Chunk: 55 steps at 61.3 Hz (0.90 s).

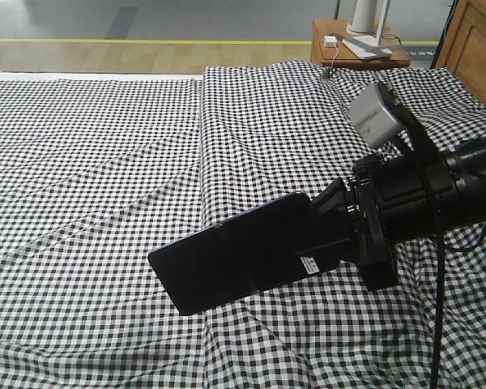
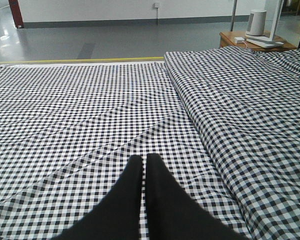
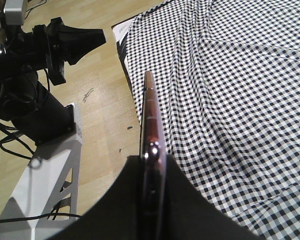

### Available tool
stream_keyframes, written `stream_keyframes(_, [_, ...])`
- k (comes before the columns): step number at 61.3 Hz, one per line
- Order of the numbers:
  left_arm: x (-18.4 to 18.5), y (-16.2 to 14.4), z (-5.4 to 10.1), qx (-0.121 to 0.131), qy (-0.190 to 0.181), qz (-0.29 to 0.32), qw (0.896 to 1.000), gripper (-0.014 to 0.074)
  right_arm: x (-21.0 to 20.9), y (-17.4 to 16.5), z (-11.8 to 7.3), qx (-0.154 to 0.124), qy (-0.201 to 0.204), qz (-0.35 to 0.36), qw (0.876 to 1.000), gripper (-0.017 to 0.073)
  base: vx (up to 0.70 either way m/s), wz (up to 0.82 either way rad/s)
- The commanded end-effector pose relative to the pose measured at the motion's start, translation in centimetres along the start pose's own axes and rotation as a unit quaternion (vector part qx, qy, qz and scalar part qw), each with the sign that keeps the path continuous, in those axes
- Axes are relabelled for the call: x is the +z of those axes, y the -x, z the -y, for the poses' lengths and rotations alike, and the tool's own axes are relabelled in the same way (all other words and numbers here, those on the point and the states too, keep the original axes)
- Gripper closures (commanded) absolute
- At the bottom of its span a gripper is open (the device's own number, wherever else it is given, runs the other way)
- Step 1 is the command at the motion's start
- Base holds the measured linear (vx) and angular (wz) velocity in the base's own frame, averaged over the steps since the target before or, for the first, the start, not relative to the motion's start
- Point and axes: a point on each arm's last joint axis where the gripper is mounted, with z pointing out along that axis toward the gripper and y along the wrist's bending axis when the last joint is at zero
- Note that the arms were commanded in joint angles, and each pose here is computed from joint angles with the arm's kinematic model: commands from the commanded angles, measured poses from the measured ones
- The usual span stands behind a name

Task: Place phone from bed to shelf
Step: 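Lift the phone off the bed with the right gripper, then hold the phone in the right gripper while the base turns away from the bed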

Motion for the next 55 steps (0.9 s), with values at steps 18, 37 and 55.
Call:
stream_keyframes(18, [-0.03,0.61,-0.06,-0.005,0.003,0.038,0.999,0.0593,-0.86,1.28,-1.79,-0.010,0.045,0.038,0.998,0.0560,0.00,0.00])
stream_keyframes(37, [-0.03,0.61,-0.06,-0.005,0.003,0.038,0.999,0.0593,-0.86,1.28,-1.79,-0.010,0.045,0.038,0.998,0.0560,0.00,0.00])
stream_keyframes(55, [-0.03,0.61,-0.06,-0.005,0.003,0.038,0.999,0.0593,-0.86,1.28,-1.79,-0.010,0.045,0.038,0.998,0.0560,0.00,0.01])
